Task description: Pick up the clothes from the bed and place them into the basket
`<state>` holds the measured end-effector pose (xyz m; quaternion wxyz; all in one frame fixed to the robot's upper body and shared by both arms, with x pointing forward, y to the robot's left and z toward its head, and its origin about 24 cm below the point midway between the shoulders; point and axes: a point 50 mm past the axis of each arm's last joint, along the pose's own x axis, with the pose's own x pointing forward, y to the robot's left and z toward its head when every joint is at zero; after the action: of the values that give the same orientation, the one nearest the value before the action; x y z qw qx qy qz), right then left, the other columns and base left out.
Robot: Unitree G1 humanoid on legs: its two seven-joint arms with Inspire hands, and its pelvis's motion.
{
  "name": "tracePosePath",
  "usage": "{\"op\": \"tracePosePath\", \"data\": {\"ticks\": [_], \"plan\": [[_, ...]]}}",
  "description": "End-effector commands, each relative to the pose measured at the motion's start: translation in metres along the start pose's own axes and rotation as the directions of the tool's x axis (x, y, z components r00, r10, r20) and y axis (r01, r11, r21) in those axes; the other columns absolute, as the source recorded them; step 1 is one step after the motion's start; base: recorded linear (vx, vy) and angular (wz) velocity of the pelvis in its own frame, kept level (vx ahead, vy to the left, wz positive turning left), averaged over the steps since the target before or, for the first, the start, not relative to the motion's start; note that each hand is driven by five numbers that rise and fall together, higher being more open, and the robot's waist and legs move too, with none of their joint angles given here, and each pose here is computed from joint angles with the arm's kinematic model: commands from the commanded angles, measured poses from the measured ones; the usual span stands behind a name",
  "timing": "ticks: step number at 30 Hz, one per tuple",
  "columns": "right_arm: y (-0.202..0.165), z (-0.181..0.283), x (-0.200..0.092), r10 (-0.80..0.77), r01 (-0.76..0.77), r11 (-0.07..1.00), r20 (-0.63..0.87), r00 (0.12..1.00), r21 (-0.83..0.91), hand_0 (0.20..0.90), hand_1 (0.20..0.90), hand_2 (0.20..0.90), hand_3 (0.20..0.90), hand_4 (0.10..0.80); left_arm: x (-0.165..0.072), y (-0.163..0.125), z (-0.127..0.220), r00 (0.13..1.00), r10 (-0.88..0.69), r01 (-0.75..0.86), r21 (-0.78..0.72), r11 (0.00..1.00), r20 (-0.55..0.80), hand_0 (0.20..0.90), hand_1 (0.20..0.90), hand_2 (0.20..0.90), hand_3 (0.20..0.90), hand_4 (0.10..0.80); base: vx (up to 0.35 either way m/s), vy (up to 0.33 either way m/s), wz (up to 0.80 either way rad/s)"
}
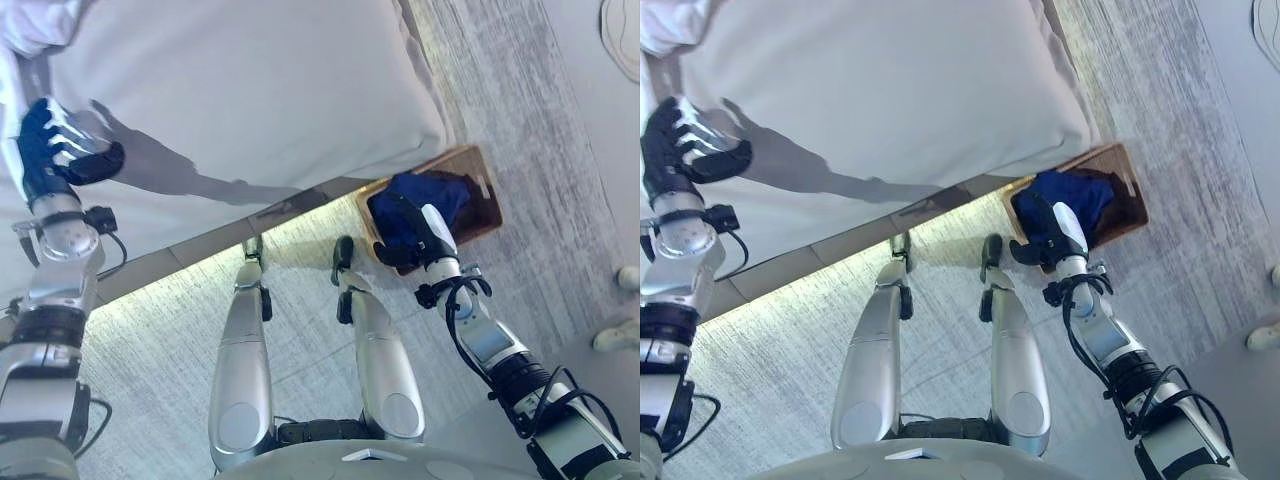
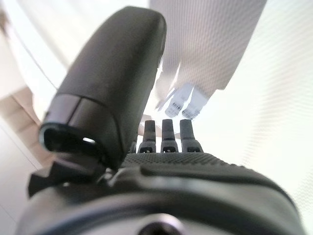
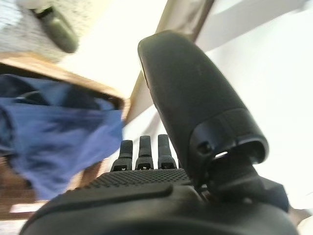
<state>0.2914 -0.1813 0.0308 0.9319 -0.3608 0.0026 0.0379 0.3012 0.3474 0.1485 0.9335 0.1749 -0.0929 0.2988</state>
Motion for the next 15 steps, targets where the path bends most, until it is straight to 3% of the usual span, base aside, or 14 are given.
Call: {"op": "tracePosePath", "data": {"ticks": [1,6,11,13,15], "plan": [[-0.001,-0.006,-0.019,-0.007,0.007,1.000,0.008,1.000,-0.028,0.900,0.900,0.900,0.900,0.800,0.003,0.005,0.051,0.955,0.022,0.001,-0.079,0.997,0.294,0.900,0.900,0.900,0.900,0.800,0.024,0.001,0.15],[0.009,-0.010,-0.020,0.024,-0.025,0.999,-0.021,0.999,-0.045,0.900,0.900,0.900,0.900,0.800,-0.001,0.008,0.069,0.923,0.097,-0.064,-0.101,0.993,0.372,0.900,0.900,0.900,0.900,0.800,0.027,-0.015,0.13],[0.013,-0.015,-0.020,0.055,-0.059,0.995,-0.057,0.997,-0.077,0.900,0.900,0.900,0.900,0.800,0.008,0.036,0.056,0.900,0.335,-0.332,-0.062,0.941,0.279,0.900,0.900,0.900,0.900,0.800,0.023,0.042,0.00],[0.012,-0.014,-0.020,0.075,-0.079,0.993,-0.047,0.996,-0.087,0.900,0.900,0.900,0.900,0.800,0.015,0.060,0.047,0.856,0.470,-0.487,0.026,0.873,0.216,0.900,0.900,0.900,0.900,0.800,0.001,0.053,0.01],[0.012,-0.012,-0.020,0.079,-0.082,0.993,-0.037,0.996,-0.085,0.900,0.900,0.900,0.900,0.800,0.020,0.070,0.049,0.834,0.512,-0.531,0.046,0.846,0.204,0.900,0.900,0.900,0.900,0.800,-0.012,-0.012,-0.02]]}}
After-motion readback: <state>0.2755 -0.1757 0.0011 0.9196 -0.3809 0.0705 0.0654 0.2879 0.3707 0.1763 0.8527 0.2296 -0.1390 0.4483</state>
